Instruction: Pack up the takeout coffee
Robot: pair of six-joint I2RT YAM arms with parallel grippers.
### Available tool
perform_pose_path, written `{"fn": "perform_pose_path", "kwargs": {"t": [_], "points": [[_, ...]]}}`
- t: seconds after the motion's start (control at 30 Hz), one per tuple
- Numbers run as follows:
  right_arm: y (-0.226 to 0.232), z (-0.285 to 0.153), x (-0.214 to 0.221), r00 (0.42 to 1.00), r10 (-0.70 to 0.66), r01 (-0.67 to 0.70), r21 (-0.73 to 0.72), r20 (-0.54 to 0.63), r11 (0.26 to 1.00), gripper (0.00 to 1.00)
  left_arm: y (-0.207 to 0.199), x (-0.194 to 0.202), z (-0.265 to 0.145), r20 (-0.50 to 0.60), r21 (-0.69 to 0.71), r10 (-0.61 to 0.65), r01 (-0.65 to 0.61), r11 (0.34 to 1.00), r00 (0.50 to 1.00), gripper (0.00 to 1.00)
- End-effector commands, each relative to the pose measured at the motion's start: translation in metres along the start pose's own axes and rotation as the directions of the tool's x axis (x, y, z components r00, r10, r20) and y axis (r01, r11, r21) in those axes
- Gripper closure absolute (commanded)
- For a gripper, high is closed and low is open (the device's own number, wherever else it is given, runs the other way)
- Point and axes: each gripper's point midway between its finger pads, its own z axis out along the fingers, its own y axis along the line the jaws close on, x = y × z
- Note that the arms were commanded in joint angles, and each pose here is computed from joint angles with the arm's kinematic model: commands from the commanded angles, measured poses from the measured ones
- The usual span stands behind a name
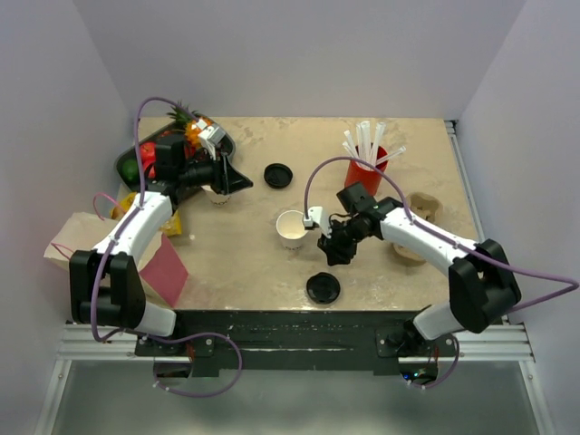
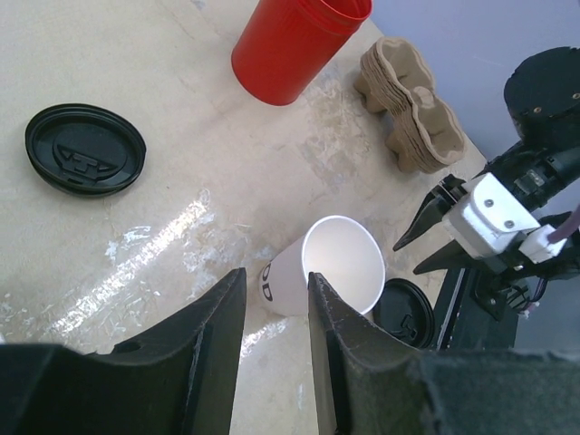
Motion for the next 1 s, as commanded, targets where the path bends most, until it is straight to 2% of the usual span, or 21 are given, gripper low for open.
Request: {"fn": "perform_pose_path", "kwargs": {"t": [0.0, 0.17, 0.47, 0.77, 0.97], "points": [[-0.008, 0.004, 0.000, 0.992, 0.123, -0.123, 0.056, 0.001, 0.991, 0.60, -0.006, -0.012, -0.008, 0.029, -0.012, 0.049, -0.048, 0.999, 0.998, 0.62], [0.002, 0.016, 0.011, 0.988, 0.134, -0.139, -0.058, -0.082, 0.989, 0.68, -0.004, -0.010, -0.007, 0.026, -0.019, 0.044, -0.044, 0.999, 0.999, 0.62], [0.004, 0.037, 0.029, 0.974, 0.154, -0.177, -0.132, -0.166, 0.975, 0.68, 0.003, -0.004, -0.009, -0.005, -0.055, 0.070, -0.070, 0.996, 0.998, 0.62], [0.021, 0.037, 0.027, 0.981, 0.116, -0.154, -0.259, -0.157, 0.954, 0.70, 0.004, -0.002, -0.014, -0.019, -0.081, 0.095, -0.096, 0.992, 0.995, 0.62], [0.022, 0.031, 0.015, 0.985, 0.123, -0.154, -0.282, -0.123, 0.947, 0.71, 0.006, -0.006, -0.014, -0.016, -0.088, 0.106, -0.107, 0.990, 0.994, 0.62]]}}
